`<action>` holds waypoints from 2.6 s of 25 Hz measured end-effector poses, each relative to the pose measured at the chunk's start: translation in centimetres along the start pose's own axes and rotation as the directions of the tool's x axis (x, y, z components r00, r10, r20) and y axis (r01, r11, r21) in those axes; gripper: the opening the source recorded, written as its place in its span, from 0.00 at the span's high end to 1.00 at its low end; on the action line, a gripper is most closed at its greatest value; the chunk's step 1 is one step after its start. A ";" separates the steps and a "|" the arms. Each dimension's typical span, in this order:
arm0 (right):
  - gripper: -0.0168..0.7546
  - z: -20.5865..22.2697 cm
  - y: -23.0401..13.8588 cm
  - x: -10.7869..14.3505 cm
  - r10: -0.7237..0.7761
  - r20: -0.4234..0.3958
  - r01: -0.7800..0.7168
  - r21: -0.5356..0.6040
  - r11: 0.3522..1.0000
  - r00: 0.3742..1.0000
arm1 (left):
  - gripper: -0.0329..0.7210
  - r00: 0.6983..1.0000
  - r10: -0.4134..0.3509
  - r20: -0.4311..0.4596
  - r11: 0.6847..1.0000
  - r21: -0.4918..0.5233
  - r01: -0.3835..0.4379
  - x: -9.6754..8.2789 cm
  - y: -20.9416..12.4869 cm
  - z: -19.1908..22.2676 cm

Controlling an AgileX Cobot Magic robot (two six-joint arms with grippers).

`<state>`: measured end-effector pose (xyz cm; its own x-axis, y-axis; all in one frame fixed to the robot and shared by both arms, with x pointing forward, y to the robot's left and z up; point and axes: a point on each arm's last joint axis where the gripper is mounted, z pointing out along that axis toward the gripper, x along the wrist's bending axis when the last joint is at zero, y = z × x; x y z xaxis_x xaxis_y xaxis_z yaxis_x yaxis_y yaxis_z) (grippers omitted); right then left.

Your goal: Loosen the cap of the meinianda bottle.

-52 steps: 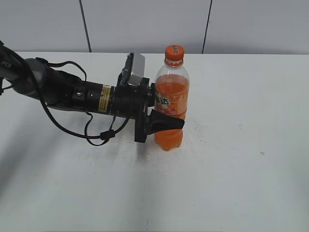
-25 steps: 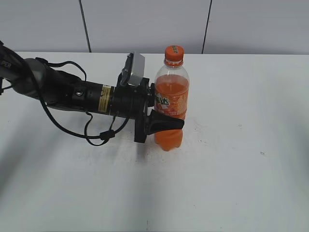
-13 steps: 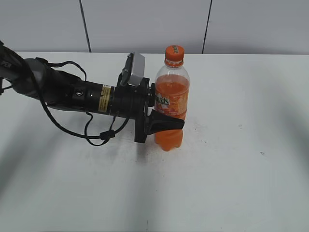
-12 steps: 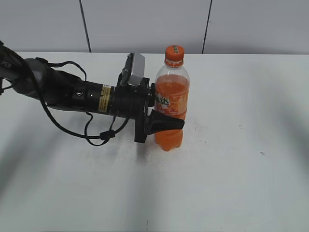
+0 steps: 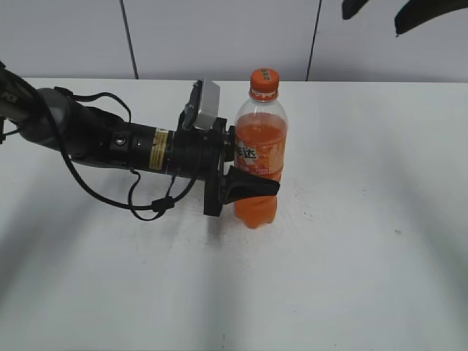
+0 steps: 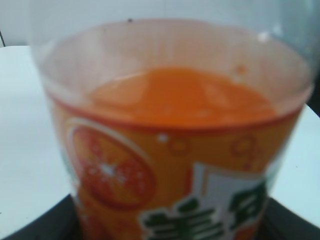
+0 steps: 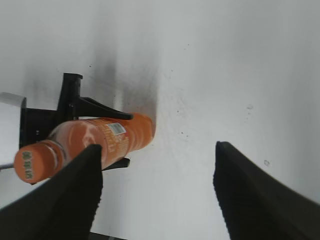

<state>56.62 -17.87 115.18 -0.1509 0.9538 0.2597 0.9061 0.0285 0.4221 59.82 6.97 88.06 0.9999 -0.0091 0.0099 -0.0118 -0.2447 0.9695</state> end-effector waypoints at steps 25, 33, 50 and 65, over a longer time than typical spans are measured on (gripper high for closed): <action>0.29 6.0 -2.7 10.7 -0.012 0.011 0.011 0.113 0.994 1.000 | 0.40 1.000 0.000 0.000 1.000 0.000 0.000 0.0 0.0 0.0; 0.29 7.1 -2.7 10.6 -0.024 0.041 0.019 0.124 0.992 0.999 | 0.40 1.000 0.000 0.000 1.000 0.000 0.000 0.0 0.0 0.0; 0.63 7.4 -2.7 10.6 -0.039 0.047 0.032 0.128 0.991 0.998 | 0.40 1.000 0.000 0.000 1.000 0.000 0.000 0.0 0.0 0.0; 0.63 7.4 -2.7 10.6 -0.599 -0.038 0.598 0.131 0.791 0.800 | 0.40 1.000 0.000 0.002 1.000 0.002 0.000 0.0 0.0 0.0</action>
<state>55.53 -5.57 110.37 -0.6785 0.7345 -0.0118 0.6779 0.6322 0.3751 59.80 6.98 88.04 0.9999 -0.0109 0.0094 -0.0118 -0.2461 0.9692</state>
